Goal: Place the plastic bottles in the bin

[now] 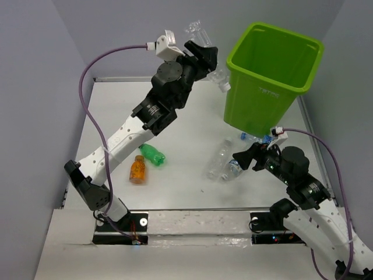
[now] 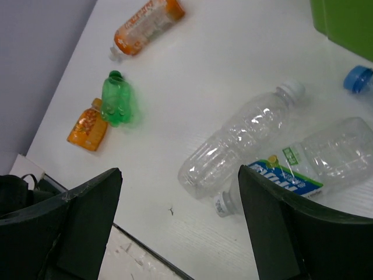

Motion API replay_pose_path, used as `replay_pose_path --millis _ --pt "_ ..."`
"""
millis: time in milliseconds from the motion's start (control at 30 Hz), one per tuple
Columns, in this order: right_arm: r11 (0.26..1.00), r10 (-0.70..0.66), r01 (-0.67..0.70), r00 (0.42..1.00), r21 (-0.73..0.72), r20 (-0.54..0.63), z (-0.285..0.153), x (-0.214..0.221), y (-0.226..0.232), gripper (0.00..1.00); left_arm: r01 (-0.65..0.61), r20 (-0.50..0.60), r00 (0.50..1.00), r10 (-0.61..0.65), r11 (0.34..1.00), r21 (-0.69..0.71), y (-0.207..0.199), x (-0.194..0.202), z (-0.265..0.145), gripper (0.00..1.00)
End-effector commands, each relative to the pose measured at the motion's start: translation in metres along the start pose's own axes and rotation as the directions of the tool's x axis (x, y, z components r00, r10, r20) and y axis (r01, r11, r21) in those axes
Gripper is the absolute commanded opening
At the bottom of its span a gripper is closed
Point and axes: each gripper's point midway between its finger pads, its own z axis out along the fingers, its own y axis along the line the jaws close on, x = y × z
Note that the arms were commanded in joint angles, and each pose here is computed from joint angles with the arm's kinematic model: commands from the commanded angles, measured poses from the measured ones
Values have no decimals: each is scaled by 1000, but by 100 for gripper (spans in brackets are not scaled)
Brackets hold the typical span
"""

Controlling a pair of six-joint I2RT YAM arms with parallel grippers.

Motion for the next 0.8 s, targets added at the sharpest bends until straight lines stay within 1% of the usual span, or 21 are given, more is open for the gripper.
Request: replay_pose_path --millis 0,33,67,100,133,167,200,233,267,300,333,400,500,600,633,667,767 --pt "999 45 -45 999 -18 -18 -2 11 2 86 -70 150 987 57 994 83 -44 -25 26 63" --pt "999 39 -39 999 -26 -22 -2 12 3 86 -80 199 978 56 990 115 -63 -44 26 63" --pt "999 38 -39 999 -29 -33 -1 14 3 86 -90 214 975 63 989 118 -65 -32 41 62" --pt "999 35 -36 999 -34 -36 0 15 3 86 -78 258 966 37 985 151 -82 -45 42 62" --pt "999 34 -35 998 -38 -44 1 17 4 86 -84 284 958 36 983 161 -87 -47 47 62" --pt "998 34 -37 998 -46 -60 3 19 5 86 -111 308 949 62 983 145 -81 -29 66 62" --pt "998 34 -37 998 -53 -60 4 18 7 86 -90 347 937 24 980 176 -96 -44 68 62" --pt "997 32 -36 997 -63 -67 4 19 9 86 -111 364 931 38 977 182 -101 -43 74 62" --pt "997 33 -38 997 -65 -66 4 19 9 86 -138 345 936 75 977 161 -90 -10 98 62" --pt "997 34 -38 998 -71 -61 4 17 10 86 -135 361 930 66 976 169 -92 -9 104 62" --pt "996 36 -39 998 -82 -43 2 14 13 86 -117 408 913 28 973 197 -104 -27 100 62" --pt "995 34 -37 999 -97 -28 0 10 16 86 -127 456 890 22 971 202 -100 -17 108 62" --pt "993 28 -31 999 -112 -24 -2 7 20 86 -135 470 883 6 961 240 -96 3 117 63" --pt "993 23 -28 999 -119 -43 3 11 20 86 -130 446 895 -25 940 315 -101 24 124 72" --pt "992 20 -25 999 -120 -47 4 12 20 86 -132 438 898 -27 935 328 -102 30 126 79" --pt "993 19 -26 998 -119 -57 7 14 20 86 -138 428 903 -26 927 349 -104 36 127 99" --pt "994 9 -14 999 -104 -47 9 10 17 86 -156 421 907 -17 915 372 -107 42 126 99"
